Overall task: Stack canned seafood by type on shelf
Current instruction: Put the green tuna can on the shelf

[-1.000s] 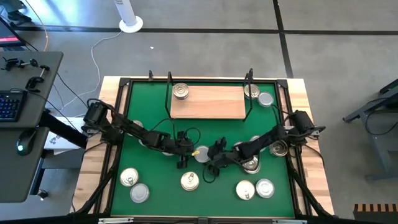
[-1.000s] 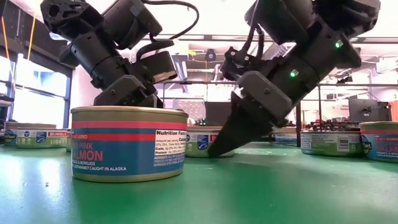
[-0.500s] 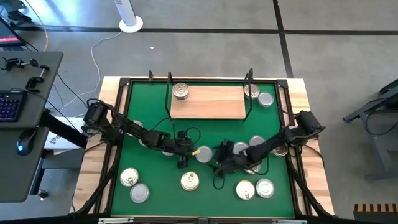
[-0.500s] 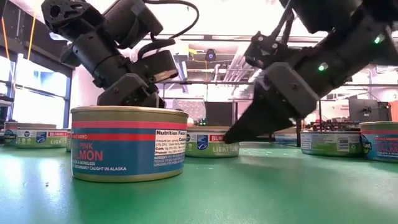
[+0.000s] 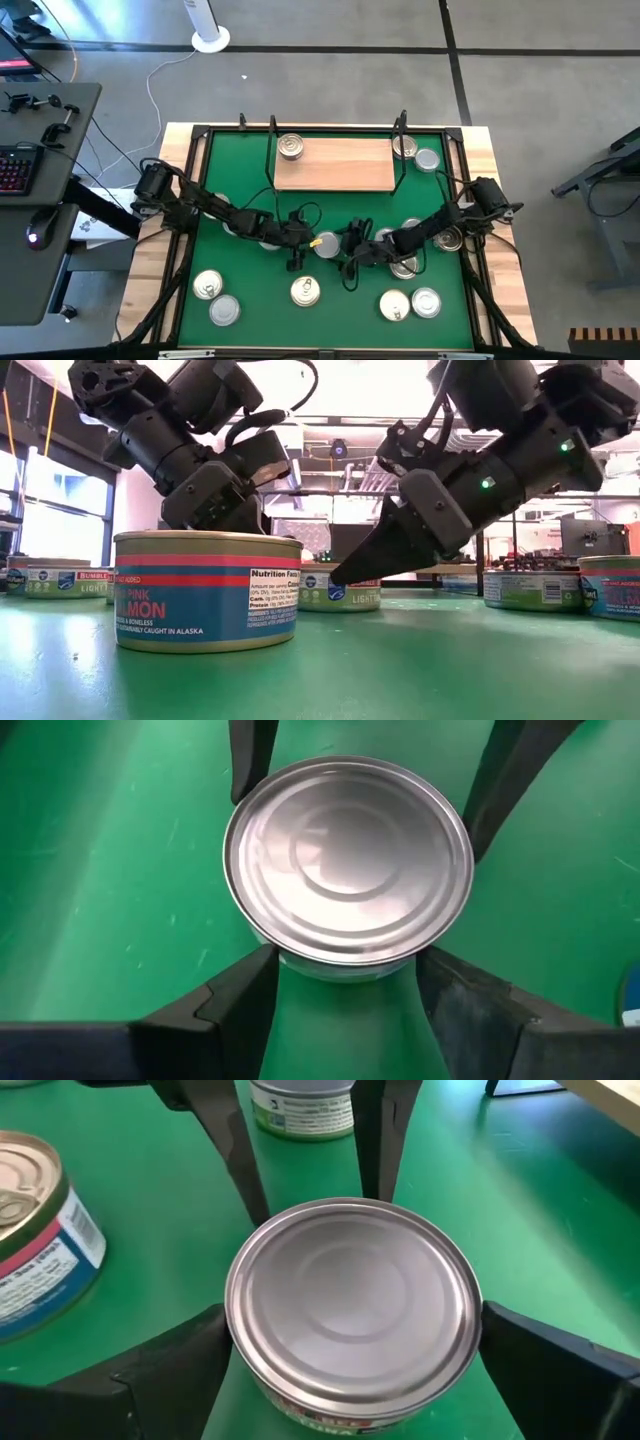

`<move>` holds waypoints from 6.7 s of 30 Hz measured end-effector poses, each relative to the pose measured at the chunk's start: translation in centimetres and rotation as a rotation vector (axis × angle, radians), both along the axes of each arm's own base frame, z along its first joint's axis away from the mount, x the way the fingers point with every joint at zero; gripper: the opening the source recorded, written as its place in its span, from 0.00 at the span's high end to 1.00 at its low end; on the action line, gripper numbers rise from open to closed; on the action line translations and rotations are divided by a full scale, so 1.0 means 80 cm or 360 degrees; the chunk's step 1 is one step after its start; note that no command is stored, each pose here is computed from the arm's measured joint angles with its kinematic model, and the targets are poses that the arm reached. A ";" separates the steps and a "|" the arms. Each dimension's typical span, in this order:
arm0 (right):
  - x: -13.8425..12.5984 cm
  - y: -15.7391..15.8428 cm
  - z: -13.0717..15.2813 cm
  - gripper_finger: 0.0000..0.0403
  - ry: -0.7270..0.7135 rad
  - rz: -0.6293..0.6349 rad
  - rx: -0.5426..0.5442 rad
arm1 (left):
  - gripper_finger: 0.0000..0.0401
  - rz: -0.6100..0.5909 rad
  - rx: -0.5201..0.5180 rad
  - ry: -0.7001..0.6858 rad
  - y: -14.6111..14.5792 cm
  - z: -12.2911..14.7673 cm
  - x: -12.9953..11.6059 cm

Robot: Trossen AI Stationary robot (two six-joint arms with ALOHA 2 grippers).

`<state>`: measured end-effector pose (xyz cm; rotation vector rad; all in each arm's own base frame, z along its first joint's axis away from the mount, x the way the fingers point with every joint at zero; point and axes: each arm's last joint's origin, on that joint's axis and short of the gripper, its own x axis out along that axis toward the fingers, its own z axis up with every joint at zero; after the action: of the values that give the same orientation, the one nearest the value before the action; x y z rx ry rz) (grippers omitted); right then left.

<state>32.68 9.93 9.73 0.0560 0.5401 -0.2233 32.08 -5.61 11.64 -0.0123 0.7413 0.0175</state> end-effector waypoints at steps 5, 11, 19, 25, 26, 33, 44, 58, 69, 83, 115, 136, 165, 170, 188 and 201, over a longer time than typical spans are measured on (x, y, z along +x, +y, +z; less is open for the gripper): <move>0.000 -0.002 -0.001 0.01 0.0012 -0.0002 0.0002 | 0.44 -0.0001 0.0025 -0.0021 0.001 0.000 0.001; 0.000 -0.003 -0.002 0.01 0.0027 -0.0018 0.0018 | 0.44 0.0004 0.0030 -0.0037 0.002 0.001 0.002; -0.001 0.001 -0.003 0.01 0.0046 0.0064 0.0033 | 0.44 0.0001 0.0026 -0.0041 0.002 0.001 0.002; 0.000 0.001 -0.003 0.01 0.0047 0.0115 -0.0023 | 0.44 -0.0004 0.0017 -0.0038 0.001 0.000 0.002; 0.000 0.001 -0.003 0.02 0.0047 0.0116 -0.0024 | 0.44 -0.0004 0.0017 -0.0038 0.001 0.000 0.002; -0.001 0.001 -0.004 0.09 0.0060 0.0120 -0.0031 | 0.44 -0.0004 0.0020 -0.0034 0.001 0.000 0.002; -0.015 0.022 0.001 0.13 0.0123 0.0089 -0.0072 | 0.45 -0.0012 0.0030 0.0036 -0.008 -0.001 -0.002; -0.011 0.013 0.007 0.16 0.0125 0.0147 -0.0065 | 0.45 -0.0046 0.0043 0.0012 -0.011 -0.001 -0.002; 0.004 -0.004 -0.006 0.03 0.0020 0.0155 0.0012 | 0.45 -0.0039 0.0044 0.0012 -0.005 -0.003 -0.001; 0.009 -0.005 -0.017 0.12 -0.0051 0.0100 0.0018 | 0.44 -0.0043 0.0063 0.0028 -0.003 -0.006 -0.001; -0.002 -0.054 0.134 0.35 0.0364 -0.0384 -0.0026 | 0.45 0.0169 0.0257 0.0239 -0.016 0.003 -0.028; -0.062 -0.025 0.038 0.30 0.0240 -0.0059 0.0097 | 0.45 0.0226 0.0264 0.0107 -0.019 0.008 -0.022; -0.004 -0.083 -0.017 0.05 0.0024 0.0072 -0.0064 | 0.44 0.0282 0.0209 -0.0010 0.044 -0.027 0.011; -0.002 -0.082 -0.016 0.05 0.0010 0.0062 -0.0035 | 0.44 0.0248 0.0233 -0.0014 0.041 -0.027 0.011; -0.021 -0.036 0.002 0.05 0.0127 0.0036 0.0164 | 0.45 0.0096 0.0305 0.0060 0.011 -0.028 0.007; -0.020 -0.036 -0.003 0.05 0.0136 0.0126 0.0127 | 0.45 0.0076 0.0287 0.0055 0.008 -0.029 0.005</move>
<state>31.09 7.05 9.51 0.1024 0.6349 -0.1271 32.51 -4.98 9.32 0.1427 0.7717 0.1306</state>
